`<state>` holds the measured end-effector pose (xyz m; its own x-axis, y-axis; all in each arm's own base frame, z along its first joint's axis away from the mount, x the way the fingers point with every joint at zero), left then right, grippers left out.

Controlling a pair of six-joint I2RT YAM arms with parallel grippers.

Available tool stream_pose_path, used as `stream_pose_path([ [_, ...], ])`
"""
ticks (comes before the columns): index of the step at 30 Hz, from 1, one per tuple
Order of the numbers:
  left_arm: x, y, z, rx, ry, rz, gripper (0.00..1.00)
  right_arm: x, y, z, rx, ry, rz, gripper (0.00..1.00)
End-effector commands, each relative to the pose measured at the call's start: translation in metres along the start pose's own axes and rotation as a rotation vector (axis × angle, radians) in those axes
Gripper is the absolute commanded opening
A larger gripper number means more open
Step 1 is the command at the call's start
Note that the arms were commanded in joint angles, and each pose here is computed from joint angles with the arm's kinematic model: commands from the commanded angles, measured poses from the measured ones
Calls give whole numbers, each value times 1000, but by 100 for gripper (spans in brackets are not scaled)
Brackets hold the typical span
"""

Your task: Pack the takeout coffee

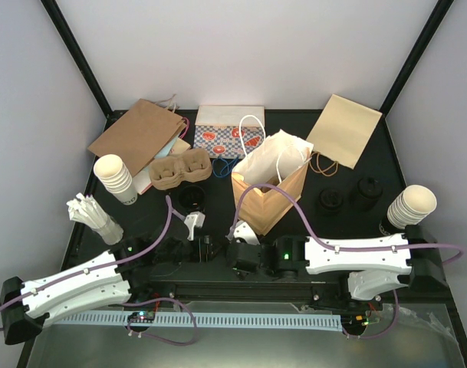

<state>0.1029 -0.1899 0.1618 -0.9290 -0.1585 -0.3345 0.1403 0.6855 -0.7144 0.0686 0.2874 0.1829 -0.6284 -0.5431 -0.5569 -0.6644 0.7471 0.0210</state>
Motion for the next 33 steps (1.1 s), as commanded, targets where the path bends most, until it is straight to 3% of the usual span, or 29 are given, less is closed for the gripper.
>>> stream_pose_path([
  [1,-1,-5,0,45,9,-16,61,-15,4,1,14,-45,-7,67],
  [33,0,-3,-1,64,31,-23,55,-13,8,21,29,0,-27,67],
])
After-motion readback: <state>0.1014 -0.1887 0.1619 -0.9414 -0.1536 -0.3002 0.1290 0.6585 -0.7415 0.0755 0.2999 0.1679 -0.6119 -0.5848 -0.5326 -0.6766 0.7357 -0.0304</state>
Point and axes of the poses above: each gripper's point midway between its finger pads, its own z axis out along the fingers, its own y axis along the line the jaws close on, x = y × z, the point moved 5 cm from there along -z, back along the fingers, and after that the axes turned 3 degrees about -z, right-handed, at the moved point
